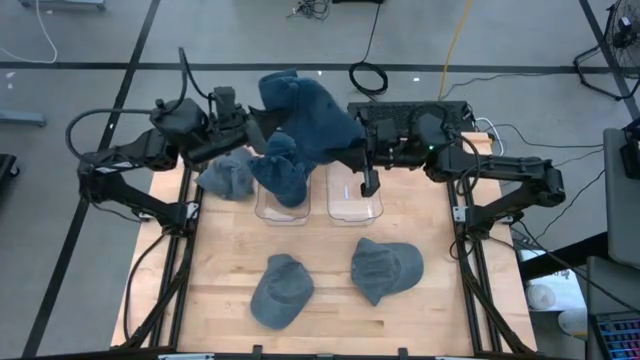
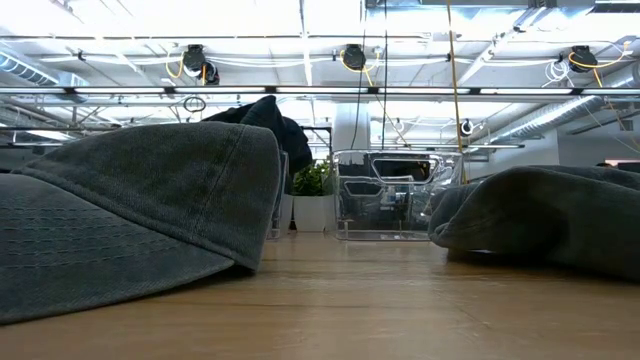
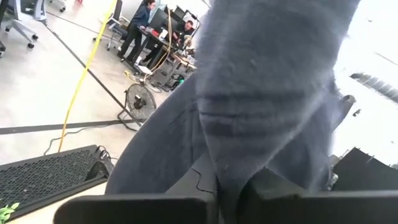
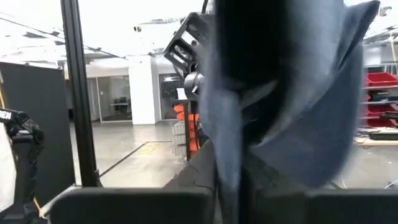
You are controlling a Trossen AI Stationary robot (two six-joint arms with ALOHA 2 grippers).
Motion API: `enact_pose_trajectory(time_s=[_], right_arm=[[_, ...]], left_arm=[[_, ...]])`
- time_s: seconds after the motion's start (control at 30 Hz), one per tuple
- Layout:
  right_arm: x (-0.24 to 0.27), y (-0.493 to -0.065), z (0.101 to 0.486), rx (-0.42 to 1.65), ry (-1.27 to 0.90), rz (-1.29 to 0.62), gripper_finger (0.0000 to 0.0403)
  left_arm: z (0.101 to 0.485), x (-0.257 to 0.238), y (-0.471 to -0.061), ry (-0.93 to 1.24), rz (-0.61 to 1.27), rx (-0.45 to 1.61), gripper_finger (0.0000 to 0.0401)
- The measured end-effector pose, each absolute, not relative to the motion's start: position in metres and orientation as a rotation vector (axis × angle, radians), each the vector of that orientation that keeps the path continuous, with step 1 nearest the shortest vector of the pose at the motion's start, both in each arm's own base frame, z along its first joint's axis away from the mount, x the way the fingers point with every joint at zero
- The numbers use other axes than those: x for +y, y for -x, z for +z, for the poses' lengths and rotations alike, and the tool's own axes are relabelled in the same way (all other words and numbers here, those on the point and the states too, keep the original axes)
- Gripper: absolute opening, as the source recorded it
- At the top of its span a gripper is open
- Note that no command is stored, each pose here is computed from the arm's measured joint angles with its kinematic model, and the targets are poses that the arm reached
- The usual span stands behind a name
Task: Pick & Place hat
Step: Put the blue cap into the left transparent bin
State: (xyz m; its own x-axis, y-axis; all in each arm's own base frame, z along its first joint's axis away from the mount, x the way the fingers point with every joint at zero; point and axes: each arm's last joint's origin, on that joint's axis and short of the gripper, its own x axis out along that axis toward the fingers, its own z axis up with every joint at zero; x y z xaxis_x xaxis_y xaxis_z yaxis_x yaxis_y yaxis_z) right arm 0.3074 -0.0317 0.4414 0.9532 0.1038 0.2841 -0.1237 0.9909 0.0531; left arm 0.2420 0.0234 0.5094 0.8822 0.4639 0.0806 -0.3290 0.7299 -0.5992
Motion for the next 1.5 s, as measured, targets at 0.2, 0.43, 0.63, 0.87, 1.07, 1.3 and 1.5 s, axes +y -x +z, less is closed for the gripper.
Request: enact_pose_trajectory(time_s=[0.2,0.43,0.63,0.87,1.07,1.3,1.5], right_arm=[[-0.03,-0.305,0.442,-0.273,-0.085,0.139,0.0003],[-0.029,-0.283,0.447,-0.184,-0.056,0.12,0.0002],[-0.026,-0.258,0.453,-0.112,-0.046,0.116,0.0001],[-0.023,-0.235,0.444,0.068,-0.118,0.112,0.0001],[-0.02,-0.232,0.438,0.156,-0.219,0.196,0.0],[-0.02,-0.255,0.427,0.195,-0.285,0.278,0.0],[-0.016,-0.276,0.419,0.181,-0.313,0.35,0.0]], left_arm=[[0.511,0.021,-0.24,0.553,0.359,-0.198,0.0053],[0.512,0.022,-0.22,0.52,0.319,-0.126,0.0109],[0.518,0.023,-0.193,0.439,0.219,-0.095,0.0186],[0.524,0.025,-0.167,0.361,0.087,-0.076,0.0264],[0.516,0.028,-0.162,0.36,-0.055,0.038,0.0309],[0.502,0.035,-0.173,0.355,-0.109,0.163,0.0339],[0.492,0.042,-0.183,0.39,-0.117,0.245,0.034]])
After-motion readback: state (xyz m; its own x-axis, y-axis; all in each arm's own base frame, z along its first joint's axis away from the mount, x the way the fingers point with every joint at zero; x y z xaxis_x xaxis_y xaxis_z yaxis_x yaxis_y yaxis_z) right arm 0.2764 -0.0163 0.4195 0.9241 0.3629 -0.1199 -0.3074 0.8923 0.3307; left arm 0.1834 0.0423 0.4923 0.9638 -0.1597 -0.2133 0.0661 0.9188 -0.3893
